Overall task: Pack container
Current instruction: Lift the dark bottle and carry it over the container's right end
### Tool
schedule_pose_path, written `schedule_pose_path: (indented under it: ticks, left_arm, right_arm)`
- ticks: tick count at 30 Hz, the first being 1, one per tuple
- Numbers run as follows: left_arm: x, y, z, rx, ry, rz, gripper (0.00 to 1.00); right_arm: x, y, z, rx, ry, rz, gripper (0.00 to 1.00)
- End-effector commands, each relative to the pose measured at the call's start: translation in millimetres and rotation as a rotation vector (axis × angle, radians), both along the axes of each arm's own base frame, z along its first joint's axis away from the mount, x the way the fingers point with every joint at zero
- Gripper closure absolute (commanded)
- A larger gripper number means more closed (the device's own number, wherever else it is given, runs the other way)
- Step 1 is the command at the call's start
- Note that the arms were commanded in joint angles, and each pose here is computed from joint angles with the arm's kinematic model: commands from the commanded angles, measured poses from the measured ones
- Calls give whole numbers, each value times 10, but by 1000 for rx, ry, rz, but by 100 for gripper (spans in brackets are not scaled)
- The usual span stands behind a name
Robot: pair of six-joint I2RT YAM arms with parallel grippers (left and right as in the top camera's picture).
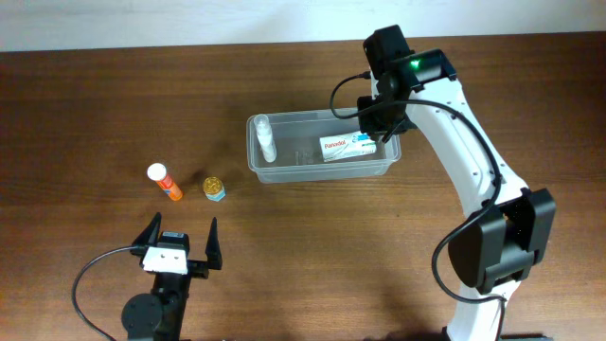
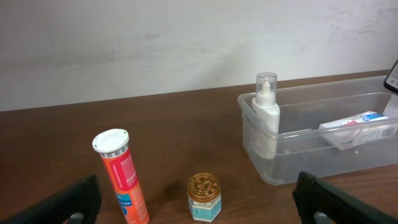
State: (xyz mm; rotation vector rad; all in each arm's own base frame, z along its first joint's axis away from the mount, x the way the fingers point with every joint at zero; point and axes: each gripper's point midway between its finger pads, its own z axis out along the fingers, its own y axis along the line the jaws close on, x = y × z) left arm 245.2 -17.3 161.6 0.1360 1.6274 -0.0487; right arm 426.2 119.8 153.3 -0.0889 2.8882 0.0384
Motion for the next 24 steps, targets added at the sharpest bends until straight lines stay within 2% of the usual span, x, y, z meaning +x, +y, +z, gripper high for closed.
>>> schedule_pose_path:
  ticks: [1,9,12,14,24]
  left_arm:
    - [-4,-19,-7,11,-3,-13,1]
    - [-4,-19,-7,11,-3,-13,1]
    - [-4,-19,-7,11,-3,-13,1]
    - [-4,-19,-7,11,-3,-13,1]
    - [-4,-19,-7,11,-3,-13,1]
  right_arm:
    - [16,-12,-103,-25,15,-23,79]
    - [-10,-14,-342,-41,81,-28,78]
    - [-35,-20,-347,-44,91,-27,78]
    - [-63,-28,-352,-47,103,-27,73]
    - [-143,-46,-362,-54,136,-26,73]
